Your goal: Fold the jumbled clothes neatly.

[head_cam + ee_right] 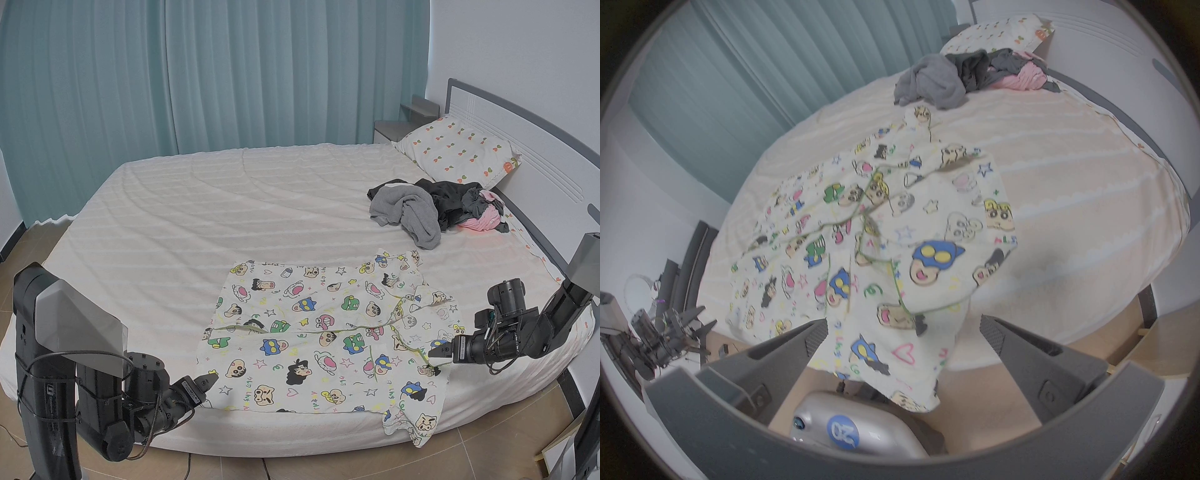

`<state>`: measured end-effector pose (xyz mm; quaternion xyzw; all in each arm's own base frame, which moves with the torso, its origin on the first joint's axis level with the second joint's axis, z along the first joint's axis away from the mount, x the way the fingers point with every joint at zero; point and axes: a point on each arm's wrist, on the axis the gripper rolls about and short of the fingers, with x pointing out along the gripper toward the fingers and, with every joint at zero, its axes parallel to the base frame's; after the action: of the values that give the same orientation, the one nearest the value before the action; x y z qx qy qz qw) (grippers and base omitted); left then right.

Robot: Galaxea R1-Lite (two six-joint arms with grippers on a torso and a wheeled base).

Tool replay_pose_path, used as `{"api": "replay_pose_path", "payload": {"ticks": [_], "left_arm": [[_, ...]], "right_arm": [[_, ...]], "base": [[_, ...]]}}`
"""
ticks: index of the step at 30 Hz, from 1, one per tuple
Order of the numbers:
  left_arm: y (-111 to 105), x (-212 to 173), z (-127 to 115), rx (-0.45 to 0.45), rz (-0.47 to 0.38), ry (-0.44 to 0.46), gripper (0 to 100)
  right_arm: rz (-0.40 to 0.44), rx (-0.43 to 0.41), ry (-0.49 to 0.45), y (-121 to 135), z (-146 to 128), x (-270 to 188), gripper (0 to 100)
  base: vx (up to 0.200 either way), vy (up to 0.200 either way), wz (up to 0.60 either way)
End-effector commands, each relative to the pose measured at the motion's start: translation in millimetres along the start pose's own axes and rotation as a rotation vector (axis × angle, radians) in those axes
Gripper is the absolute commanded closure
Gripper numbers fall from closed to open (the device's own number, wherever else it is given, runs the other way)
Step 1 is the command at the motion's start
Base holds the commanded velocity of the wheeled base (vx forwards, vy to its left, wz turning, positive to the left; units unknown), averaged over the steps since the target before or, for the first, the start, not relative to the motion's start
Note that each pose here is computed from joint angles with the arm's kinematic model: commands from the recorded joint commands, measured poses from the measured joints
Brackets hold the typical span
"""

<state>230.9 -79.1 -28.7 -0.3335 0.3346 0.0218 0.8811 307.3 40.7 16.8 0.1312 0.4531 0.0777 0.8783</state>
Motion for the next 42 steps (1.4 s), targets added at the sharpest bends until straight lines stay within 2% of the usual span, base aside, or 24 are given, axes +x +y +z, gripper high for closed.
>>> {"api": "replay_pose_path", "payload": {"ticks": [1,3,19,30,42], "left_arm": [[-4.6,-1.9,4.3,-0.005,-0.028,-0.028,0],[-3.9,-4.1,5.3,-0.006,-0.026,-0.03,0],[-3.0,-2.3,5.2,-0.006,-0.026,-0.025,0],[-2.9,-0.9,1.4,0.006,-0.023,-0.009,0],[-3.1,-0.7,-0.8,0.013,-0.023,-0.001,0]], "right_arm": [[-0.001,0.001,0.011,-0.4,-2.4,3.6,0],[0.0,0.0,0.013,-0.1,-2.8,4.1,0],[0.001,-0.006,0.029,1.5,-6.5,6.3,0],[-0.002,-0.007,0.038,0.9,-7.7,9.9,0],[0.001,-0.008,0.033,2.2,-6.5,10.2,0]], "base": [[0.0,0.0,0.0],[0.0,0.0,0.0],[0.2,0.0,0.0],[0.0,0.0,0.0],[0.0,-0.2,0.0]]}}
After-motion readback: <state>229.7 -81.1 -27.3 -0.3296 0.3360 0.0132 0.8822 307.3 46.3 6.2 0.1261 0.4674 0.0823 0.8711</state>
